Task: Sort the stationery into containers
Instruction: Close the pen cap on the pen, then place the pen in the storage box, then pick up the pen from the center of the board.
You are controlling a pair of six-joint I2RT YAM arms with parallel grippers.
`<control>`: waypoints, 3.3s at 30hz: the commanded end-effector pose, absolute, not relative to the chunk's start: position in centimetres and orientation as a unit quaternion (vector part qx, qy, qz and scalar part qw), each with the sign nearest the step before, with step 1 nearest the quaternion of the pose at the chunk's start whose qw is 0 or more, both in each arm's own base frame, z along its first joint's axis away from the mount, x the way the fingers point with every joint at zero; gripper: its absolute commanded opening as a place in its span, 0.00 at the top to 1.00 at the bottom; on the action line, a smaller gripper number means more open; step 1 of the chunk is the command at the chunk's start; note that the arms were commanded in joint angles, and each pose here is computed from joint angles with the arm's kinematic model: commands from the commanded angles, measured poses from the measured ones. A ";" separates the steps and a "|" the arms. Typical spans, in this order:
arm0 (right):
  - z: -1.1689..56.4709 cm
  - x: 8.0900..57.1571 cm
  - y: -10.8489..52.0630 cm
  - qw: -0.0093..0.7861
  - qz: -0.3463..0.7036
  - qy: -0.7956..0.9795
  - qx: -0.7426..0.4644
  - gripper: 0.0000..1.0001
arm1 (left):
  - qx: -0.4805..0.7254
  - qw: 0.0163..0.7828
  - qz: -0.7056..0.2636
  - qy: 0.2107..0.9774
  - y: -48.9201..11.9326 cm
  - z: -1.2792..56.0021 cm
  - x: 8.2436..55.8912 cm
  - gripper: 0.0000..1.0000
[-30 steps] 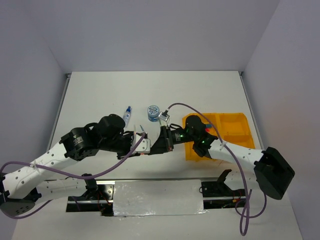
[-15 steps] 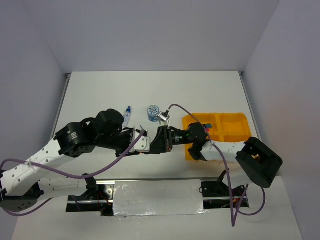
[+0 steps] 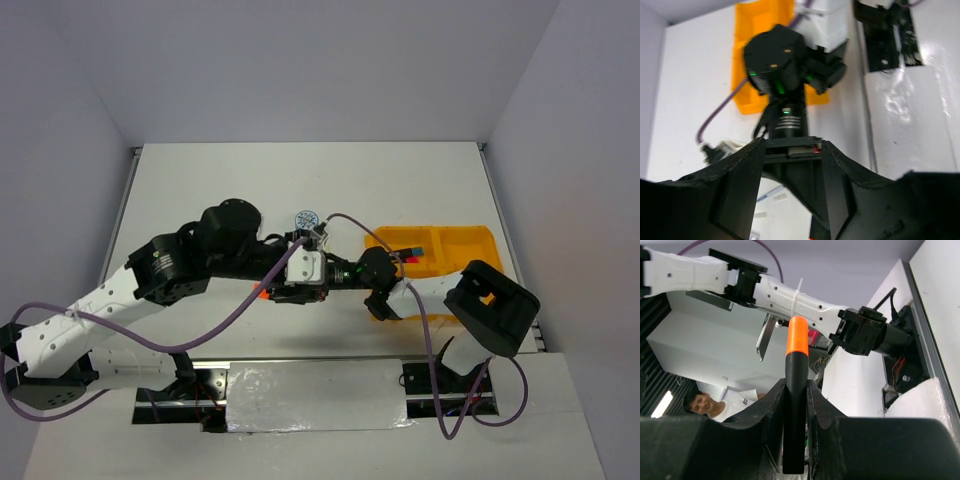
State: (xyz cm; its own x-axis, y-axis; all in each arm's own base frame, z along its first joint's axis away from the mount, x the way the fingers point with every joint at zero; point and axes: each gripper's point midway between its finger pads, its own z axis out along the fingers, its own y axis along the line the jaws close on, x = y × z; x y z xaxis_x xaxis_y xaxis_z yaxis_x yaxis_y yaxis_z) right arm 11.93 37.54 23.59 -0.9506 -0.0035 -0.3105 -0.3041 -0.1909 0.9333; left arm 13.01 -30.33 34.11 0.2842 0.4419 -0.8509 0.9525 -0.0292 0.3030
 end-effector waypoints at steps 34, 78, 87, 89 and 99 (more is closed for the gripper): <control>21.7 28.1 13.3 0.524 0.160 0.821 0.162 1.00 | 0.124 0.618 -0.081 0.772 -16.9 31.4 23.1 0.01; 26.4 26.8 19.9 0.558 0.257 0.789 -0.021 0.00 | 0.053 0.544 0.023 0.837 -8.9 22.2 23.9 0.01; 24.5 22.5 21.7 0.534 0.274 0.791 -0.119 0.00 | -0.042 0.543 0.058 0.837 -4.6 22.2 25.1 0.01; 24.9 22.2 21.5 0.536 0.280 0.788 -0.120 0.00 | -0.053 0.548 0.065 0.832 -4.1 22.5 25.0 0.01; 25.1 21.4 21.5 0.524 0.281 0.793 -0.131 0.00 | -0.100 0.575 0.064 0.809 -2.5 23.9 24.0 0.01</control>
